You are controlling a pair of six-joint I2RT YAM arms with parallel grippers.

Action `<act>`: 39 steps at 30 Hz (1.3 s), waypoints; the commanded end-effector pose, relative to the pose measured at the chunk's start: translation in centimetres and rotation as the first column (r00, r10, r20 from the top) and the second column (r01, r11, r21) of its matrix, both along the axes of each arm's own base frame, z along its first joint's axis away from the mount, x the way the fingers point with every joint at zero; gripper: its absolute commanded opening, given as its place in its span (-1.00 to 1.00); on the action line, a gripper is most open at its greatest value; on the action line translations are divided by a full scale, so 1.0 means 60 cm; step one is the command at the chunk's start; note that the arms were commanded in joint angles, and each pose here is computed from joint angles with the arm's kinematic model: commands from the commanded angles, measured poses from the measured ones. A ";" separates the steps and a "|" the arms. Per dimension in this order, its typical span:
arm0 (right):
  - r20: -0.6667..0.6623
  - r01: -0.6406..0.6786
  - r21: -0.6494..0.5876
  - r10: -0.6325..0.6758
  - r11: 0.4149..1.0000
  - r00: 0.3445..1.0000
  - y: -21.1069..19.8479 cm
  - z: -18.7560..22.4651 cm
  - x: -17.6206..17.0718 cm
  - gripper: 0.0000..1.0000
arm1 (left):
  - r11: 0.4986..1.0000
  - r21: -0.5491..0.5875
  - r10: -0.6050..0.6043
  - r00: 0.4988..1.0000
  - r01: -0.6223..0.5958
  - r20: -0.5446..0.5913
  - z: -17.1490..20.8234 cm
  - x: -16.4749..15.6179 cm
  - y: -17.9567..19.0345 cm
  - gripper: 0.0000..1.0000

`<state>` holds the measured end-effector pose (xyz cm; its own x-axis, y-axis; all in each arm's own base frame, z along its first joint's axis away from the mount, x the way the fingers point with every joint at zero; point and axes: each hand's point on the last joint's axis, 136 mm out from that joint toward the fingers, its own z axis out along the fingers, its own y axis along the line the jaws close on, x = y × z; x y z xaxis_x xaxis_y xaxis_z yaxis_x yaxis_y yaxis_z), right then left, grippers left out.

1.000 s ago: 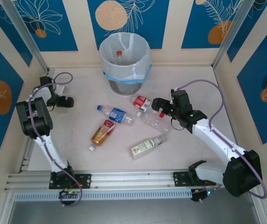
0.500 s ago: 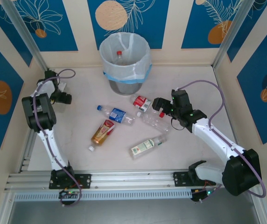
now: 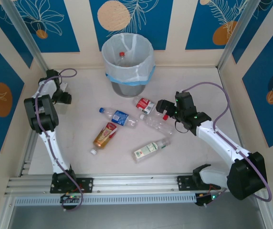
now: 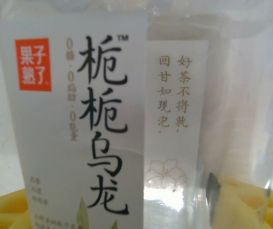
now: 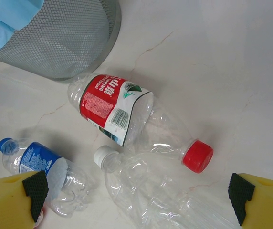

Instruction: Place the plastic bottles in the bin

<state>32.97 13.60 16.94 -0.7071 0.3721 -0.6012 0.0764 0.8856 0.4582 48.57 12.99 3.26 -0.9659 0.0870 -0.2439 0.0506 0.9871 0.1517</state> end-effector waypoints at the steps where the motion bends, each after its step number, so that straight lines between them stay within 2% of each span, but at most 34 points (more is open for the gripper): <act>1: 0.000 0.015 0.020 -0.015 1.000 1.000 0.004 0.001 0.008 0.99 | 1.000 0.004 0.026 0.999 -0.026 0.037 0.019 0.015 0.003 0.19; 6: -0.009 0.000 0.033 0.000 0.999 1.000 0.011 0.001 0.011 0.99 | 0.999 -0.010 0.043 0.998 -0.042 0.055 0.034 0.015 0.000 0.18; 12: -0.003 -0.021 0.043 0.021 0.999 1.000 0.019 0.006 0.014 0.99 | 0.986 -0.066 0.157 0.984 -0.152 0.082 0.053 0.022 -0.003 0.19; 19: -0.007 -0.043 0.054 0.043 0.998 0.999 0.024 0.006 0.012 0.99 | 0.976 -0.109 0.199 0.974 -0.187 0.106 0.077 0.024 -0.017 0.18; 25: -0.014 -0.042 0.061 0.043 0.997 0.999 0.025 0.000 0.010 0.99 | 0.940 -0.222 0.306 0.931 -0.260 0.201 0.115 0.032 -0.044 0.14; 39: -0.020 -0.083 0.081 0.084 0.993 0.996 0.037 0.006 0.004 1.00 | 0.935 -0.318 0.259 0.912 -0.155 0.317 0.194 0.019 -0.169 0.16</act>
<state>32.98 15.11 16.15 -0.7485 0.3599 -0.5570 0.0442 0.8651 0.4997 49.66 4.59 12.45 -0.8354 -0.2154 -0.5056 -0.1883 0.9765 -0.1049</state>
